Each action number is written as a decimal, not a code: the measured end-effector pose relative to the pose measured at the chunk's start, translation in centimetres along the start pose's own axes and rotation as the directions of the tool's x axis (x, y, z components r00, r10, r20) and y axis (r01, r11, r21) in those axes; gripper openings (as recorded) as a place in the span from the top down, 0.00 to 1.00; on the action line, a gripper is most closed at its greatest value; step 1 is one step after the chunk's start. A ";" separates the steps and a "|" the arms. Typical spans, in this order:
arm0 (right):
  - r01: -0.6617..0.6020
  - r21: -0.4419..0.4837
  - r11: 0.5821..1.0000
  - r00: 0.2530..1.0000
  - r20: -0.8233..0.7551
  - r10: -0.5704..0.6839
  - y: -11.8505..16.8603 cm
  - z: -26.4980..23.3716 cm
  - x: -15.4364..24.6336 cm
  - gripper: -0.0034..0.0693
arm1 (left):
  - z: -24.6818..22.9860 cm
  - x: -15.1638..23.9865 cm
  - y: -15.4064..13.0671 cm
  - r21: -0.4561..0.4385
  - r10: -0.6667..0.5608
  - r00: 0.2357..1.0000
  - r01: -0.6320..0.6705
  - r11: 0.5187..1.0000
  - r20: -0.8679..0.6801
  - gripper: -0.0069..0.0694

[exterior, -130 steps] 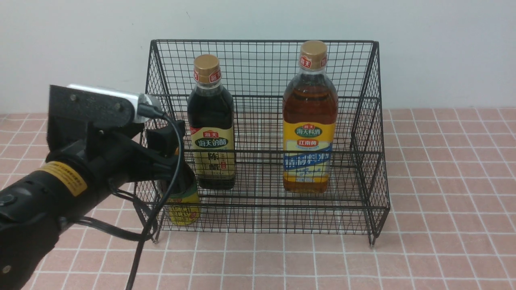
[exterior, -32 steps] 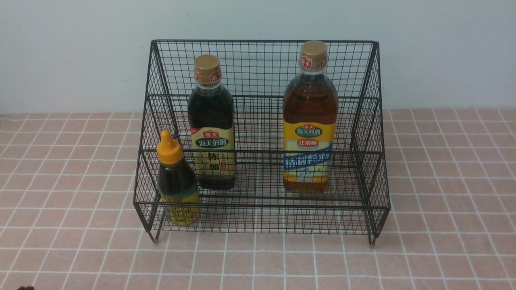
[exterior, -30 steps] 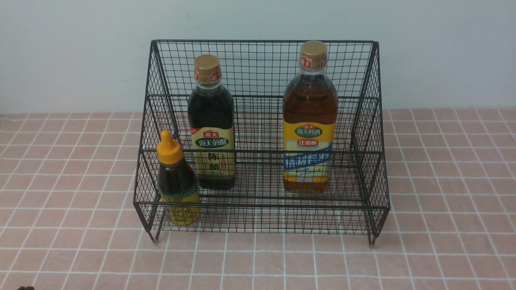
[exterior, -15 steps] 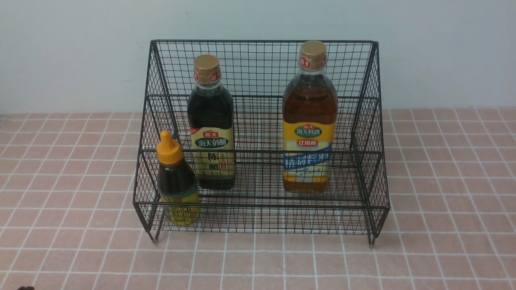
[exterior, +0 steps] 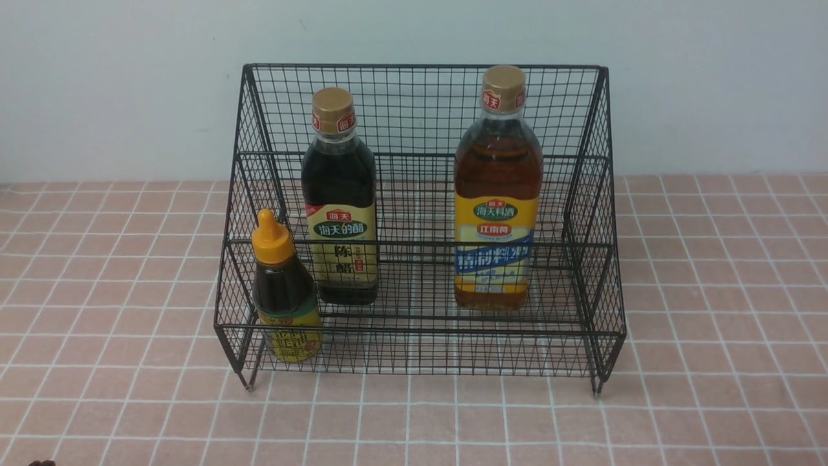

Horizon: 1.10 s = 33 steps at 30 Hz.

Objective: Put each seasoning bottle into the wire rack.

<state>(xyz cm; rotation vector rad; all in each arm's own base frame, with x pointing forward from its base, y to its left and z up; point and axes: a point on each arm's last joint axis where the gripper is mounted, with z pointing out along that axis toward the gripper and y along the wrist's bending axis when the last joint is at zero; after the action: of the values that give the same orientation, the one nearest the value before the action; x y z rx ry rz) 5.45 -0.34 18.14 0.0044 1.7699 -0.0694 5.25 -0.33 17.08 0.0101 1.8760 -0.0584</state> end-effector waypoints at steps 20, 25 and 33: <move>-0.007 0.000 1.000 1.000 0.000 0.007 0.0 0.0 0.0 0.97 | 0.0 0.0 0.0 0.000 0.000 1.000 0.000 1.000 0.000 0.92; -0.007 0.000 1.000 1.000 0.000 0.007 0.0 0.0 0.0 0.97 | 0.0 0.0 0.0 0.000 0.000 1.000 0.000 1.000 0.000 0.92; -0.007 0.000 1.000 1.000 0.000 0.007 0.0 0.0 0.0 0.97 | 0.0 0.0 0.0 0.000 0.000 1.000 0.000 1.000 0.000 0.92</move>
<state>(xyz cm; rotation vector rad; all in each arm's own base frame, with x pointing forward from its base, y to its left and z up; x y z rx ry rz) 5.45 -0.34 18.14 0.0106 1.7698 -0.0643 5.25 -0.33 17.08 0.0101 1.8760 -0.0584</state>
